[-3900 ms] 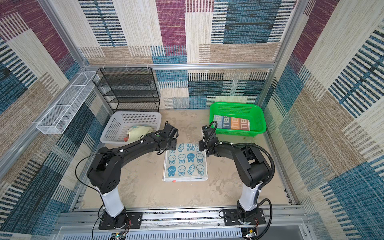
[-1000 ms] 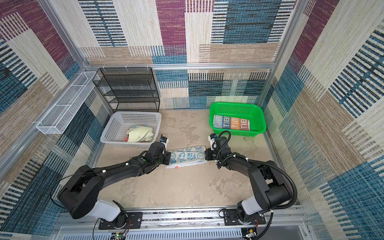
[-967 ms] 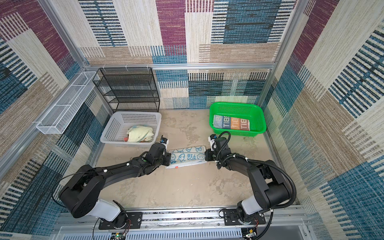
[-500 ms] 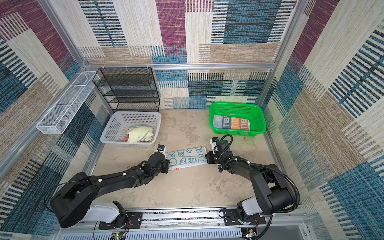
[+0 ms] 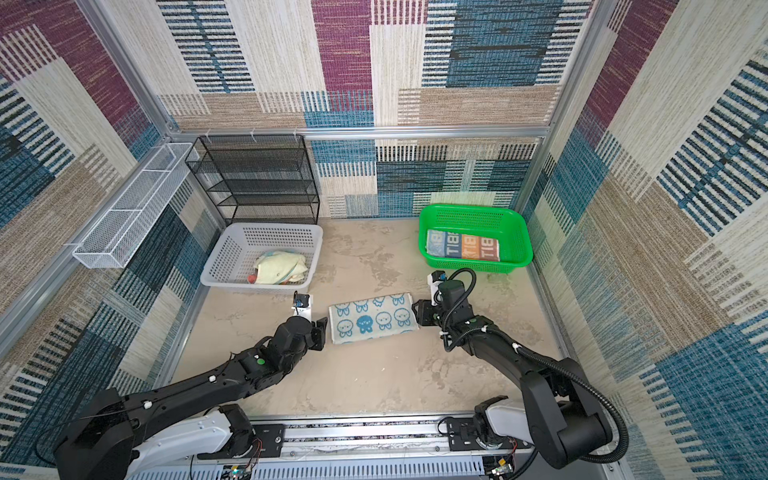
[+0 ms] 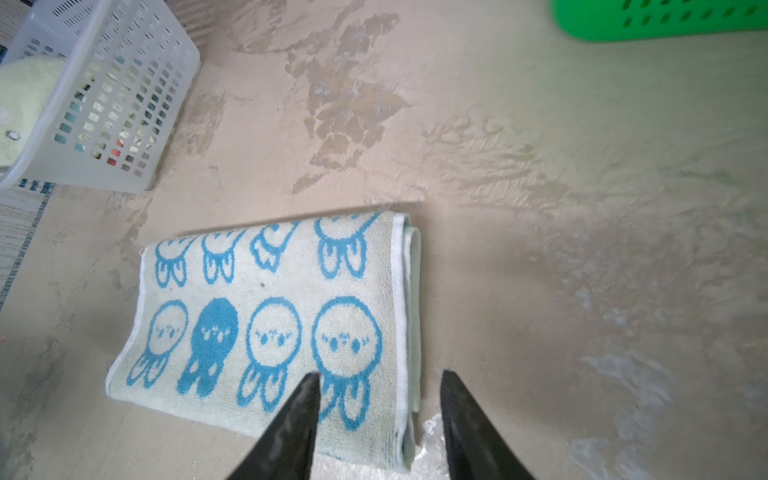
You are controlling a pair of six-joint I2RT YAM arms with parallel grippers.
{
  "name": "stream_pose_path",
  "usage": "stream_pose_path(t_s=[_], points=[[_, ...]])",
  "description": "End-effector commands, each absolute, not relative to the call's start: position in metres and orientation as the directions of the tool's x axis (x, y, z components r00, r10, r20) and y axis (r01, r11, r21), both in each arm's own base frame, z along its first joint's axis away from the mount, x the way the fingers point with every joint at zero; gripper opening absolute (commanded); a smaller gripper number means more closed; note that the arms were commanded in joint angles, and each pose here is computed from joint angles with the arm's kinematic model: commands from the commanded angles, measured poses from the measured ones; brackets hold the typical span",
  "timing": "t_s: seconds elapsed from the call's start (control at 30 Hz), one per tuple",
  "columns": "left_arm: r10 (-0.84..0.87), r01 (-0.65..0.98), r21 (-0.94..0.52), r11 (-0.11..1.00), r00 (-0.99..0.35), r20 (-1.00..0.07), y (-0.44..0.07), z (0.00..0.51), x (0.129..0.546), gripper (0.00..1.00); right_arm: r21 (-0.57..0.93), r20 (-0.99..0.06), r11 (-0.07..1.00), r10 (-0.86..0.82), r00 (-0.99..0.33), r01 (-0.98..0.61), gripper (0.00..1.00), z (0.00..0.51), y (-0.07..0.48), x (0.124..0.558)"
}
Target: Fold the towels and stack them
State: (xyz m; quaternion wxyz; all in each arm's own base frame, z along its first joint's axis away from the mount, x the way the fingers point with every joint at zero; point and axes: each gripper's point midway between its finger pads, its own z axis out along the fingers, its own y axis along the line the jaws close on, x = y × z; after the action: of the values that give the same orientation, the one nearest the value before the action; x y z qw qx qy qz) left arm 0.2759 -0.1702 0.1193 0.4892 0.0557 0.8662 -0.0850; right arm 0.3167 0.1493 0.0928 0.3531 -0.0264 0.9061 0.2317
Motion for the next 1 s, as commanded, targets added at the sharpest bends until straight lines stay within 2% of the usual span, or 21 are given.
stream_pose_path(t_s=[0.0,0.4,0.67,0.87,0.97], points=[[0.008,0.165,-0.091,0.982,-0.519,-0.855,-0.17,0.123,0.278,0.53,0.405,-0.66,0.884,0.108,-0.743,-0.232,0.55,0.096,0.155,0.324],[0.033,0.268,-0.179,0.947,-0.634,-0.772,-0.232,0.092,0.294,0.52,0.434,-0.566,0.868,0.056,-0.823,-0.239,0.58,0.05,0.171,0.335],[0.034,0.248,-0.192,0.95,-0.689,-0.724,-0.232,0.049,0.289,0.53,0.474,-0.524,0.844,0.039,-0.851,-0.253,0.58,0.03,0.182,0.335],[0.037,0.23,-0.19,0.955,-0.723,-0.69,-0.228,0.03,0.285,0.53,0.519,-0.498,0.811,0.029,-0.867,-0.27,0.37,0.02,0.193,0.335],[0.026,0.223,-0.199,0.954,-0.725,-0.688,-0.228,0.028,0.287,0.53,0.541,-0.493,0.792,0.024,-0.87,-0.284,0.24,0.018,0.201,0.338]])
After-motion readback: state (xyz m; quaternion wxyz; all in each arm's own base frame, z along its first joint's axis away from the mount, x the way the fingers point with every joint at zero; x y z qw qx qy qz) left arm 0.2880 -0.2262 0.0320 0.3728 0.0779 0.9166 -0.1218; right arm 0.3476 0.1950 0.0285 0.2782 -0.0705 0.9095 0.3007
